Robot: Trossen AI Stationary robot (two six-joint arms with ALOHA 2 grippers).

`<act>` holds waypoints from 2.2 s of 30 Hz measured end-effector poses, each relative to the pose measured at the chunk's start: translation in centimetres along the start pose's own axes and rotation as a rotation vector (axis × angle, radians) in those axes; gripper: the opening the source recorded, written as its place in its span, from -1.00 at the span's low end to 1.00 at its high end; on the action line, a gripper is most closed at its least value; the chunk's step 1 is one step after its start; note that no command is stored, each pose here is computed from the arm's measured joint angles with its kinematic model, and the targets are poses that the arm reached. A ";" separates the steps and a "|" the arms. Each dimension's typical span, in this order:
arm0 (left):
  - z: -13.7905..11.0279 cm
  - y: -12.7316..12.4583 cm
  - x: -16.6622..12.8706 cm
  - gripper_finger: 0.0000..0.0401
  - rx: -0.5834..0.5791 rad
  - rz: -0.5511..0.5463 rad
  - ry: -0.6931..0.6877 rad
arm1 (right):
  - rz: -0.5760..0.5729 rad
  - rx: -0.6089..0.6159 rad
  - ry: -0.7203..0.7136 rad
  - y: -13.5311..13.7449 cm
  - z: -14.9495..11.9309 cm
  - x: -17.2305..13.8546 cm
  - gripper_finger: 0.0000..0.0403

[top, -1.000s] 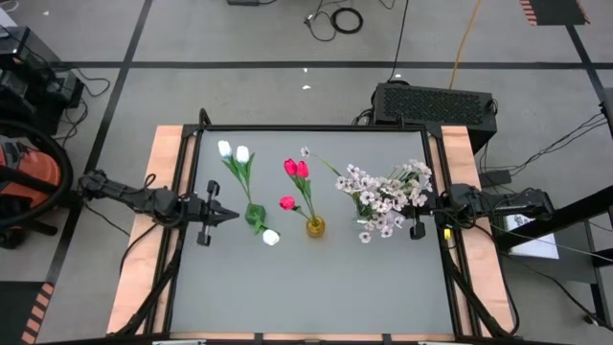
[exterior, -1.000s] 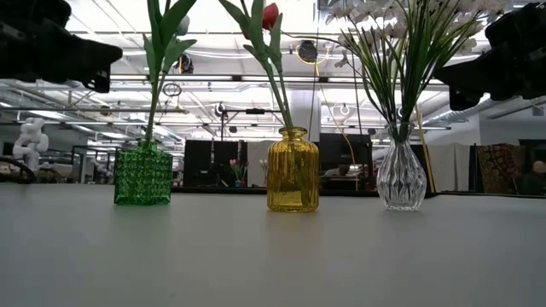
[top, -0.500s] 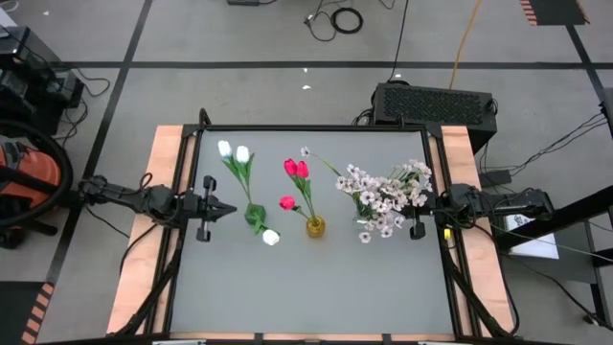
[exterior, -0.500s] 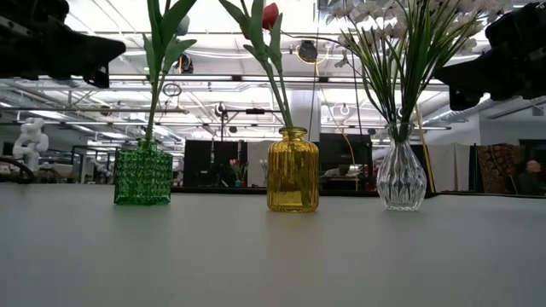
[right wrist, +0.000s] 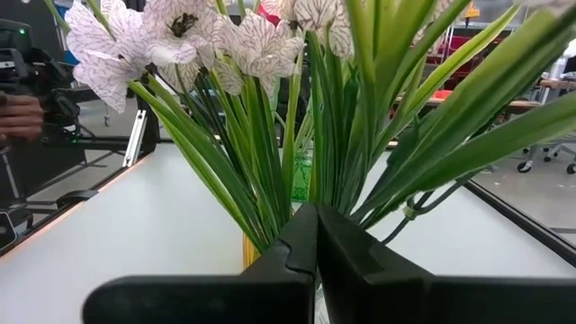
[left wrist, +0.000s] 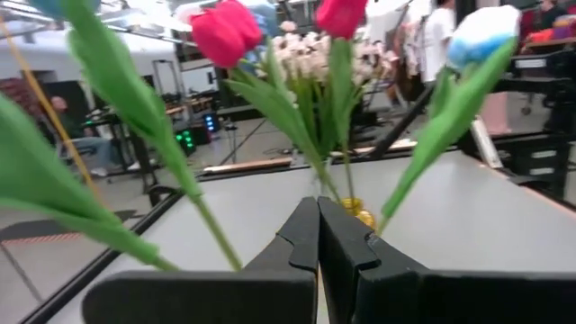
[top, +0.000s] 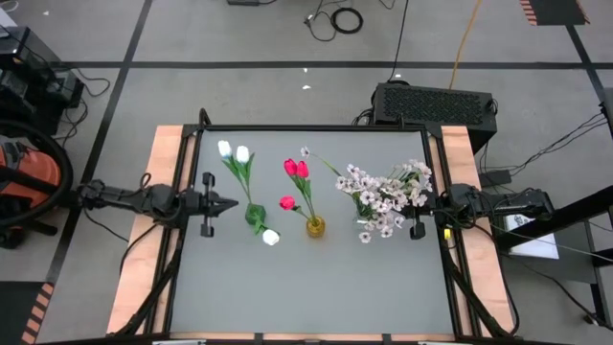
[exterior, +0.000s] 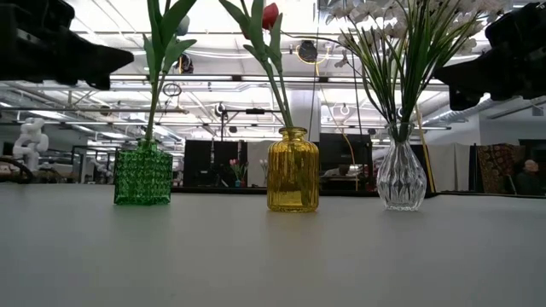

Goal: Sort flowers into vase by color
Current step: Return to Home Position

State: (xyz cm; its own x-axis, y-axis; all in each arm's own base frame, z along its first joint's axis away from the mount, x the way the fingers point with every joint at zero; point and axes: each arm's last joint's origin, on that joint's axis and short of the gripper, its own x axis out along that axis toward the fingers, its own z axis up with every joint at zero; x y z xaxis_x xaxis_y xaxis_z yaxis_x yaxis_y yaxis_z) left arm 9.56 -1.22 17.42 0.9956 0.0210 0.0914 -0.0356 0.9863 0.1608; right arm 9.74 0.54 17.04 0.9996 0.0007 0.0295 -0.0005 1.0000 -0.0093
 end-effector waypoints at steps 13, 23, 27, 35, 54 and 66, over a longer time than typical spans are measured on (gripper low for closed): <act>-0.3 0.5 0.1 -0.99 -0.056 -0.012 0.023 | 0.000 0.000 0.000 0.0 0.0 0.0 -1.00; -0.5 0.4 0.1 -0.99 -0.086 -0.014 0.042 | -0.001 0.000 0.000 0.0 0.0 0.0 -1.00; -0.5 0.4 0.1 -0.99 -0.083 -0.013 0.043 | -0.001 0.000 0.000 0.0 0.0 0.0 -1.00; -0.5 0.4 0.1 -0.99 -0.082 -0.010 0.044 | -0.001 0.000 0.000 0.0 0.0 0.0 -1.00; -0.5 0.5 0.1 -0.99 -0.083 -0.006 0.041 | -0.001 0.000 0.000 0.0 0.0 0.0 -1.00; -0.5 0.5 0.1 -0.99 -0.083 -0.006 0.041 | -0.001 0.000 0.000 0.0 0.0 0.0 -1.00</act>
State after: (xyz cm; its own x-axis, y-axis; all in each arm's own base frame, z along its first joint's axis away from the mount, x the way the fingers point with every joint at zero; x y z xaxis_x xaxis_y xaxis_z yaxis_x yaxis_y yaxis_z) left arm 9.67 -0.70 17.03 0.9986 0.0203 0.0497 -0.0242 0.9966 0.0789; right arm 9.74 0.53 17.04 0.9996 0.0000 0.0298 0.0003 1.0000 -0.0093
